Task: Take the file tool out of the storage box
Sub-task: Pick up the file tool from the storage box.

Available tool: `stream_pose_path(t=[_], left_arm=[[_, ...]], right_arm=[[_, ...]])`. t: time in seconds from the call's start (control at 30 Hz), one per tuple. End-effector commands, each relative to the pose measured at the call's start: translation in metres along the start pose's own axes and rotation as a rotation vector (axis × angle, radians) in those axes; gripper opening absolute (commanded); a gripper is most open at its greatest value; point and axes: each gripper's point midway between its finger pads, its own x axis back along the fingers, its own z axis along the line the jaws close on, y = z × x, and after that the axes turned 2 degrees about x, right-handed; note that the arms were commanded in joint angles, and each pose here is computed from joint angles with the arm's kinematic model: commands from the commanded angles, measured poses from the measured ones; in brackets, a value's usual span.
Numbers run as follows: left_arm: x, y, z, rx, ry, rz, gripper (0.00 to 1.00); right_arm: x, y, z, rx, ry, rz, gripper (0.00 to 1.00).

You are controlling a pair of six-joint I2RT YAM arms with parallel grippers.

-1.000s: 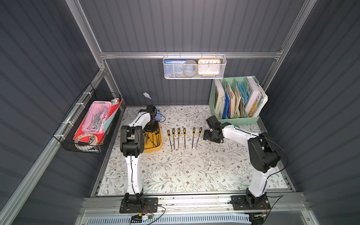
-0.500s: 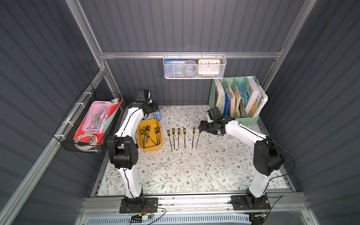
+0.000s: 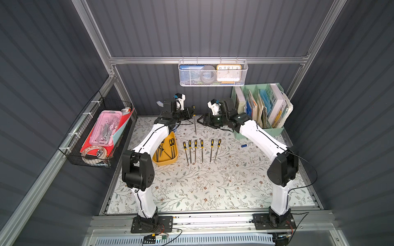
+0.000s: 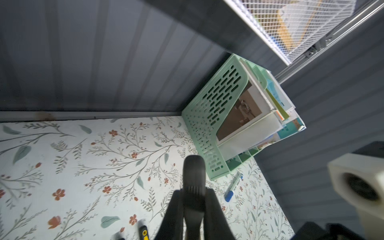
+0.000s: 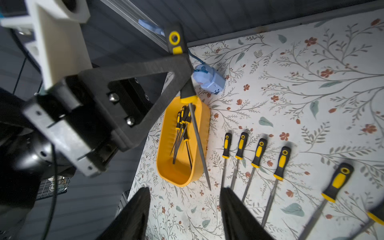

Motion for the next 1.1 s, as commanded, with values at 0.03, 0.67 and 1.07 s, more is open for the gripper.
stream_pose_path(t=[0.03, 0.67, 1.07], left_arm=[[0.007, 0.02, -0.019, -0.001, -0.071, -0.062, 0.0], [0.008, 0.003, -0.046, -0.002, -0.13, -0.027, 0.0], [0.009, 0.006, -0.039, -0.03, -0.076, -0.031, 0.98]], right_arm=[[-0.014, -0.005, -0.015, -0.016, -0.063, 0.041, 0.57], [-0.034, 0.013, -0.012, 0.025, -0.075, -0.005, 0.05], [-0.005, -0.011, -0.057, -0.022, -0.231, 0.001, 0.0]])
